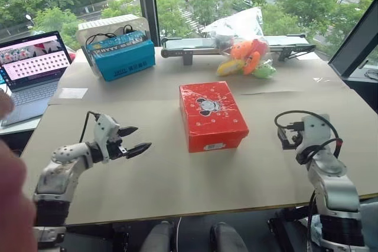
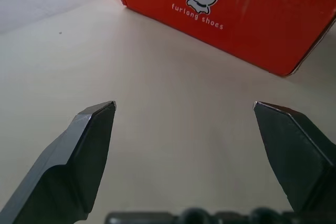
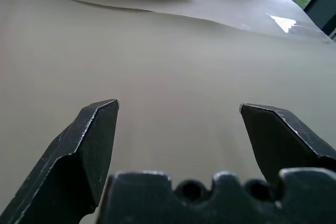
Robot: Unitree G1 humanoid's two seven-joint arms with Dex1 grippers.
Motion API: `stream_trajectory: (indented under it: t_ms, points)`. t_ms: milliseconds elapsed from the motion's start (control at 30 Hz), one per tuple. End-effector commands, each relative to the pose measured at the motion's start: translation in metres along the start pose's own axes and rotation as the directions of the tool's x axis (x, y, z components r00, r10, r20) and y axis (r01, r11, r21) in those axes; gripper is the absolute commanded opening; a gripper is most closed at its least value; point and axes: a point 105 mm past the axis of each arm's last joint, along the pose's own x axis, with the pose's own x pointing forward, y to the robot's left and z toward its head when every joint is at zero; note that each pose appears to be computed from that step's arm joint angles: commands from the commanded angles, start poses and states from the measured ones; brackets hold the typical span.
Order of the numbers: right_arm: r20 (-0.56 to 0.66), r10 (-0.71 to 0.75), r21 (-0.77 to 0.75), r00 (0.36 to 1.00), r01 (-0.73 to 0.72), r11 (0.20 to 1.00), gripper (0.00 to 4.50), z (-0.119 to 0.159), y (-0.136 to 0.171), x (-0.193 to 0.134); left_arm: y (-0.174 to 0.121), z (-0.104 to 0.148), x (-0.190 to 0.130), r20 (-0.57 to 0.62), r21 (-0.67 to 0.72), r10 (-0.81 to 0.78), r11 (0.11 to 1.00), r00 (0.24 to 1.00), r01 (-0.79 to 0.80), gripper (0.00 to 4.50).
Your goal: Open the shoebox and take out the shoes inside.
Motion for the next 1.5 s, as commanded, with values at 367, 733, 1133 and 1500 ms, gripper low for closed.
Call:
stream_trajectory:
  t_ms: [367,733,1133,1500]
  points:
    - [-0.262,0.434,-0.115,0.862,-0.475,0.873,4.38,-0.002,0.01,-0.008,-0.016,0.023,-0.003,-0.027,0.134,-0.208,0.969,0.978,0.21,4.5]
    - [-0.177,0.534,-0.025,0.826,-0.547,0.837,4.38,0.005,0.045,0.012,-0.029,0.01,-0.017,-0.065,0.068,-0.205,0.975,0.977,0.21,4.5]
    - [-0.199,0.494,-0.069,0.846,-0.515,0.855,2.65,0.003,0.034,0.023,-0.028,0.014,-0.014,-0.049,0.07,-0.183,0.98,0.982,0.186,4.5]
    - [-0.145,0.551,-0.084,0.822,-0.565,0.821,0.04,0.011,0.047,0.026,-0.029,0.015,-0.005,-0.034,0.062,-0.18,0.981,0.983,0.182,4.5]
